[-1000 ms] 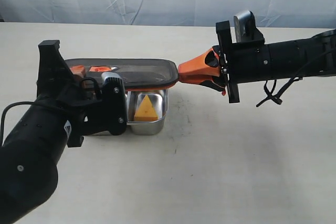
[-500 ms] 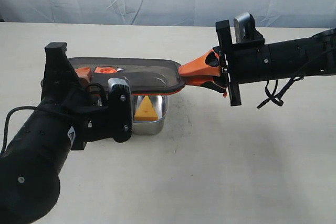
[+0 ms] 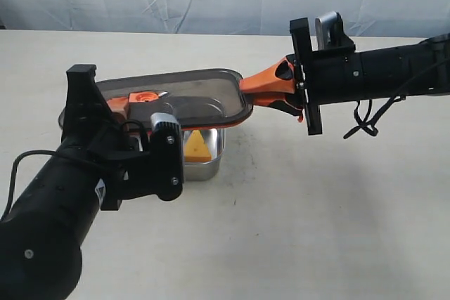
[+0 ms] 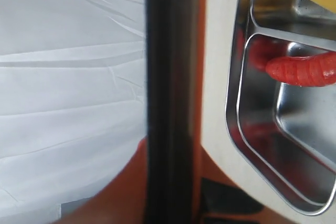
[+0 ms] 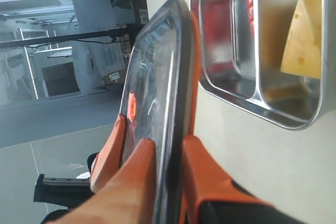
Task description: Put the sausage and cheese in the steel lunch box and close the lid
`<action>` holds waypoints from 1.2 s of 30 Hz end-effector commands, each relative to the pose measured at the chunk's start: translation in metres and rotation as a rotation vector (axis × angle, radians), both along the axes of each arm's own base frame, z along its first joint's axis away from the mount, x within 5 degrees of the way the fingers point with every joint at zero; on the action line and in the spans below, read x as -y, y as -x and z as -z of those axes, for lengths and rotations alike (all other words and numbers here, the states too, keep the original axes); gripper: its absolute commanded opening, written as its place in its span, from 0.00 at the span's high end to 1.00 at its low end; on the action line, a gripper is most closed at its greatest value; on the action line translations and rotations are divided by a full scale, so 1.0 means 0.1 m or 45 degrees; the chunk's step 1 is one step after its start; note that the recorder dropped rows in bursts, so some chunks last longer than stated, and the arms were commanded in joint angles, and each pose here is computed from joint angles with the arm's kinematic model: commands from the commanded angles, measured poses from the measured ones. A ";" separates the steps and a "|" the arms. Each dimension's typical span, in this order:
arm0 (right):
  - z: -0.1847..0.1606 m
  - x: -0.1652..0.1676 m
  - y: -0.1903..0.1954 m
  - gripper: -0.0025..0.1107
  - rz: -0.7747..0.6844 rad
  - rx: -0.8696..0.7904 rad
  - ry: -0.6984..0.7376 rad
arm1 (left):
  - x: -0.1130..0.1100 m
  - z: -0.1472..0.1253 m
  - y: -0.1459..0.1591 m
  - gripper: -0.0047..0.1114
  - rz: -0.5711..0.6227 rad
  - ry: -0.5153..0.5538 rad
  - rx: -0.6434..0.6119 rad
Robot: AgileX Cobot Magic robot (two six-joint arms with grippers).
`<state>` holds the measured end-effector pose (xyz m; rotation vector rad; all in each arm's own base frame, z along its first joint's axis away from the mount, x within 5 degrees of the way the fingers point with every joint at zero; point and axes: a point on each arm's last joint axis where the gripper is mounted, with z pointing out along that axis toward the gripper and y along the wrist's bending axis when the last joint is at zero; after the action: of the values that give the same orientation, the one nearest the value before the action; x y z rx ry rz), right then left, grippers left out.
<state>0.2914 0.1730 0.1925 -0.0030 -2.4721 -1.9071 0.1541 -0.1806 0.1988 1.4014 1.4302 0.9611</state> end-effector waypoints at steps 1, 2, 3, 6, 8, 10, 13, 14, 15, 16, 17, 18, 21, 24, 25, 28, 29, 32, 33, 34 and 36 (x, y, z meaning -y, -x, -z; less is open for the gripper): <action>-0.11 -0.07 -0.04 0.81 -0.088 0.086 0.012 | 0.11 0.05 0.05 0.96 0.141 0.005 -0.067; -0.12 -0.14 0.00 0.81 -0.147 0.108 0.032 | 0.11 0.05 0.06 0.96 0.143 0.005 -0.069; -0.13 -0.18 0.02 0.81 -0.163 0.113 0.030 | 0.11 0.05 0.06 0.96 0.145 0.006 -0.072; -0.24 -0.32 0.01 0.81 -0.205 0.172 0.007 | 0.12 0.06 0.06 0.96 0.161 0.009 -0.092; -0.30 -0.39 0.01 0.81 -0.204 0.136 -0.004 | 0.12 0.06 0.06 0.96 0.162 0.009 -0.093; -0.32 -0.40 0.00 0.81 -0.162 0.045 -0.024 | 0.12 0.07 0.06 0.96 0.163 0.010 -0.095; -0.32 -0.42 0.01 0.81 -0.165 0.027 -0.022 | 0.13 0.08 0.07 0.96 0.182 0.014 -0.118; -0.30 -0.45 0.05 0.81 -0.207 0.037 0.008 | 0.14 0.08 0.08 0.96 0.185 0.014 -0.122; -0.28 -0.47 0.09 0.81 -0.243 0.046 0.032 | 0.14 0.08 0.08 0.96 0.186 0.014 -0.124; -0.27 -0.50 0.12 0.81 -0.268 0.051 0.047 | 0.14 0.08 0.08 0.96 0.186 0.014 -0.124; -0.27 -0.52 0.14 0.81 -0.286 0.054 0.054 | 0.14 0.08 0.08 0.96 0.186 0.014 -0.124; -0.26 -0.52 0.15 0.81 -0.290 0.055 0.055 | 0.14 0.08 0.08 0.96 0.186 0.014 -0.124; -0.28 -0.55 0.16 0.81 -0.292 0.062 0.042 | 0.14 0.08 0.08 0.96 0.186 0.014 -0.124; -0.28 -0.55 0.15 0.81 -0.285 0.060 0.037 | 0.14 0.08 0.08 0.96 0.186 0.014 -0.124; -0.28 -0.54 0.15 0.80 -0.290 0.065 0.042 | 0.14 0.08 0.08 0.96 0.186 0.014 -0.124; -0.28 -0.54 0.15 0.67 -0.295 0.084 0.039 | 0.14 0.08 0.07 0.96 0.183 0.014 -0.120; -0.28 -0.54 0.15 0.57 -0.295 0.084 0.039 | 0.14 0.08 0.07 0.96 0.183 0.014 -0.120; -0.27 -0.54 0.15 0.23 -0.301 0.086 0.046 | 0.14 0.08 0.07 0.96 0.183 0.014 -0.120; -0.27 -0.54 0.16 0.17 -0.304 0.088 0.049 | 0.14 0.08 0.07 0.96 0.183 0.014 -0.120; -0.27 -0.54 0.16 0.13 -0.310 0.089 0.054 | 0.14 0.08 0.07 0.96 0.183 0.014 -0.120; -0.27 -0.54 0.16 0.12 -0.311 0.090 0.054 | 0.13 0.08 0.07 0.96 0.182 0.014 -0.119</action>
<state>0.2861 0.2190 0.2057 0.2870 -2.5753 -1.6946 0.1501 -0.1796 0.1894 1.4506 1.4999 0.8900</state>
